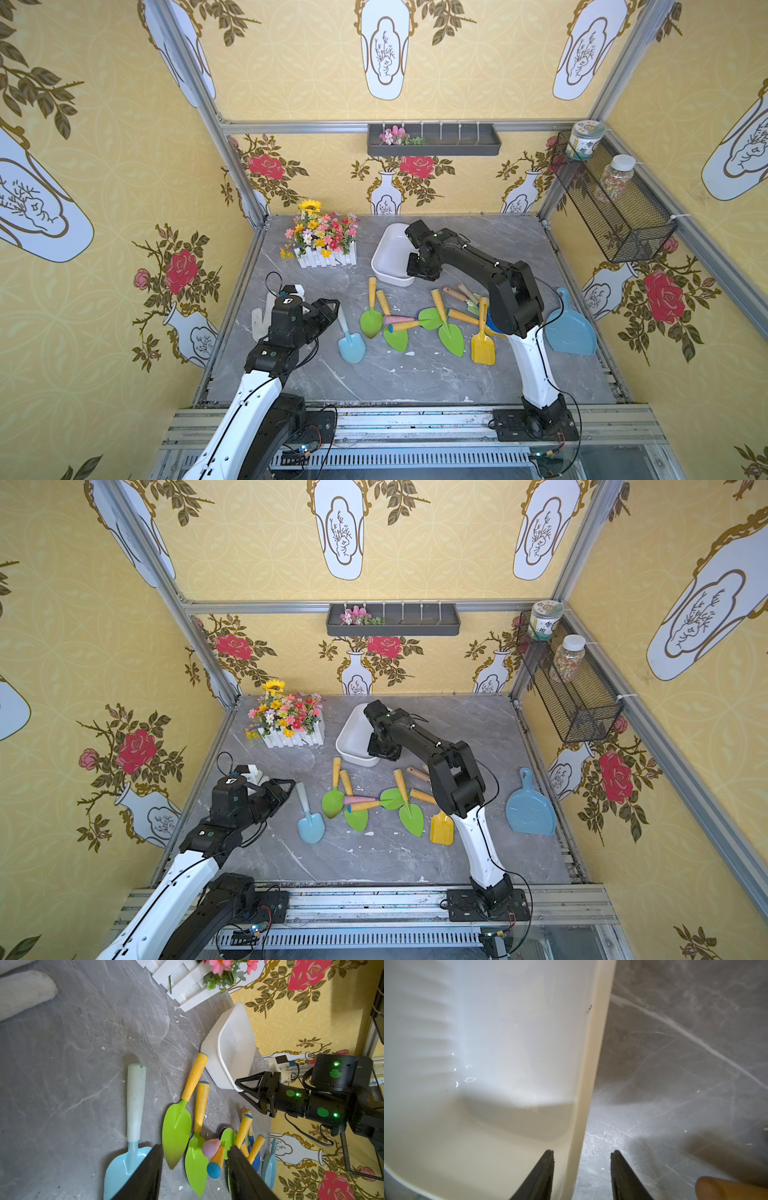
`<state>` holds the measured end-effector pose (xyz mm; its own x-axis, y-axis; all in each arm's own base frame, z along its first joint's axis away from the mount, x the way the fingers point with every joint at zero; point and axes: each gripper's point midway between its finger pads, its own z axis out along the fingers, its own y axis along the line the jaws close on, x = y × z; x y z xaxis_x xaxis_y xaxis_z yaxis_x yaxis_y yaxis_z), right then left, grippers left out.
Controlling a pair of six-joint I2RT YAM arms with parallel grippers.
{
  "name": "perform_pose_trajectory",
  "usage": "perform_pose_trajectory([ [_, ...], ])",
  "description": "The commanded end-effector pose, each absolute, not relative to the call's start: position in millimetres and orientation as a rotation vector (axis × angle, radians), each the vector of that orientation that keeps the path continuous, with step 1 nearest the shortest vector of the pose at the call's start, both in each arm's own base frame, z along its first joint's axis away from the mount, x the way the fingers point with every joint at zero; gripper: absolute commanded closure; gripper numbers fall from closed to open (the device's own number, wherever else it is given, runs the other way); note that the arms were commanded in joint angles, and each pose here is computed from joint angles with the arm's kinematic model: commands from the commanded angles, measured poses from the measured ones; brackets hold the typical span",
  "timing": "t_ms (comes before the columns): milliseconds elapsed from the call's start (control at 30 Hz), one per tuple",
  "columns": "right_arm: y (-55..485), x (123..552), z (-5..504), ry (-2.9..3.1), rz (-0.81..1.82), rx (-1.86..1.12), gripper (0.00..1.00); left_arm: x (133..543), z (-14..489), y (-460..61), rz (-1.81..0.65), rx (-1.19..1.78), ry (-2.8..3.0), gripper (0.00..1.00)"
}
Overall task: Put the shovel into the storage box
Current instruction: Adjust the storage box at the center of the board.
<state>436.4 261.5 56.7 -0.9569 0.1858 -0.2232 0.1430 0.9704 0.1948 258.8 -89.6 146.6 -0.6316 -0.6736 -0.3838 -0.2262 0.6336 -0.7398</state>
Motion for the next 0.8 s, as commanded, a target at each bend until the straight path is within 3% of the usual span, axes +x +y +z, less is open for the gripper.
perform_pose_trajectory([
  [0, 242.5, 427.9, 59.1, 2.899, 0.166, 0.203, 0.55, 257.7, 142.6, -91.6, -0.882, -0.698, 2.2, 0.45],
  [300, 228.1, 412.4, 57.5, 2.935, 0.116, 0.115, 0.72, 259.1, 136.8, -93.1, -0.893, -0.71, 2.208, 0.45],
  [467, 226.6, 401.3, 52.4, 2.961, 0.097, 0.081, 0.75, 260.6, 135.9, -94.1, -0.897, -0.711, 2.211, 0.45],
  [667, 228.5, 395.9, 61.3, 2.945, 0.117, 0.068, 0.71, 261.9, 136.5, -95.8, -0.906, -0.704, 2.213, 0.45],
  [767, 224.1, 399.4, 72.5, 2.915, 0.088, 0.067, 0.58, 262.9, 138.0, -97.1, -0.912, -0.7, 2.217, 0.45],
])
